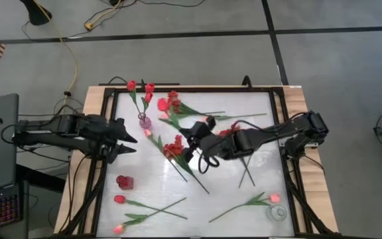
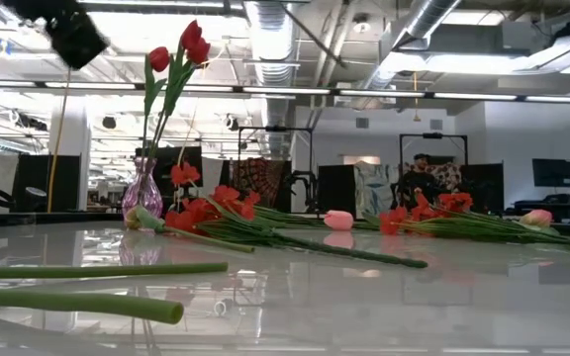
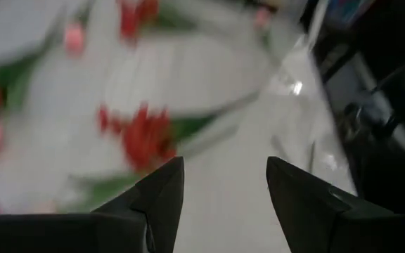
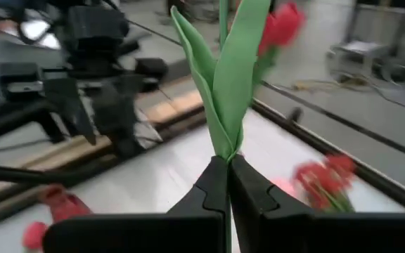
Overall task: Sort flowers into vase by color
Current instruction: Put the red tulip into the purple vase
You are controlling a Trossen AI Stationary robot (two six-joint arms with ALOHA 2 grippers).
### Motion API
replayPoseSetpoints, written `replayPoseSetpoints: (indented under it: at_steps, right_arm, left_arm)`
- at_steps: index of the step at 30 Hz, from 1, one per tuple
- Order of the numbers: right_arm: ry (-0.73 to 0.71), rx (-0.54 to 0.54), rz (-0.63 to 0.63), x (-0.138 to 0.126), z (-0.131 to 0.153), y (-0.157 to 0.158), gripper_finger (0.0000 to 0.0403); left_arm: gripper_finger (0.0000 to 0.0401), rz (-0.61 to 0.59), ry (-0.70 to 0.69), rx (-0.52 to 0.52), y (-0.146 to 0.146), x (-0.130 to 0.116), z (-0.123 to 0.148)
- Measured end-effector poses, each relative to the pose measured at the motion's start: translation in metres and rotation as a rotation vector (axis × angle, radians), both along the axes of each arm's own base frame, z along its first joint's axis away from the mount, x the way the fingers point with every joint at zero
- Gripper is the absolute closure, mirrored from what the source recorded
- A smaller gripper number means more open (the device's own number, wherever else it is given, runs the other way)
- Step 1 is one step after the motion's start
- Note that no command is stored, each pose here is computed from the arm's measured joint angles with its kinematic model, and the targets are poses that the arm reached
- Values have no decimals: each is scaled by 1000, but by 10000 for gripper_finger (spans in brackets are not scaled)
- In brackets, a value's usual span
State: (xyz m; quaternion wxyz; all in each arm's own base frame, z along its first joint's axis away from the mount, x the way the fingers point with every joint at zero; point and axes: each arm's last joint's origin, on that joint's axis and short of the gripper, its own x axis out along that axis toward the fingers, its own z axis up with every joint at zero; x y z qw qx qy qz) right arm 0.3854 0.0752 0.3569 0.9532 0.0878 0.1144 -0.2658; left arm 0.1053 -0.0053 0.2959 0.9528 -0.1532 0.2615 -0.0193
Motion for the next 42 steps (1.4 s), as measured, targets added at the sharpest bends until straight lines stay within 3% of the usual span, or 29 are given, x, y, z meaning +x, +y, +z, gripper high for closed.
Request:
replayPoseSetpoints:
  at_steps: [4, 9, 16, 19, 27, 32, 42]
  right_arm:
    - [-114, -2, 154, 10, 4, -4, 371]
    - [-264, 25, 341, 16, 4, -6, 371]
    - [-447, 40, 452, 16, 5, -12, 371]
    - [-471, 42, 459, 15, 2, -14, 371]
    - [-524, 85, 449, 13, -19, -17, 371]
    - [-539, 90, 451, 27, -41, -16, 370]
    - [-524, 94, 447, 32, -49, -19, 370]
  left_arm:
    - [211, -41, -208, 12, -3, 8, 1]
    - [211, -85, -384, 5, -11, 21, -21]
    - [211, 4, -619, 12, -18, 35, -48]
    - [211, 0, -687, 16, -21, 41, -48]
    - [211, -4, -714, 30, -29, 66, -52]
    - [211, -10, -707, 54, -34, 88, -50]
    - [211, -21, -676, 91, -39, 114, -45]
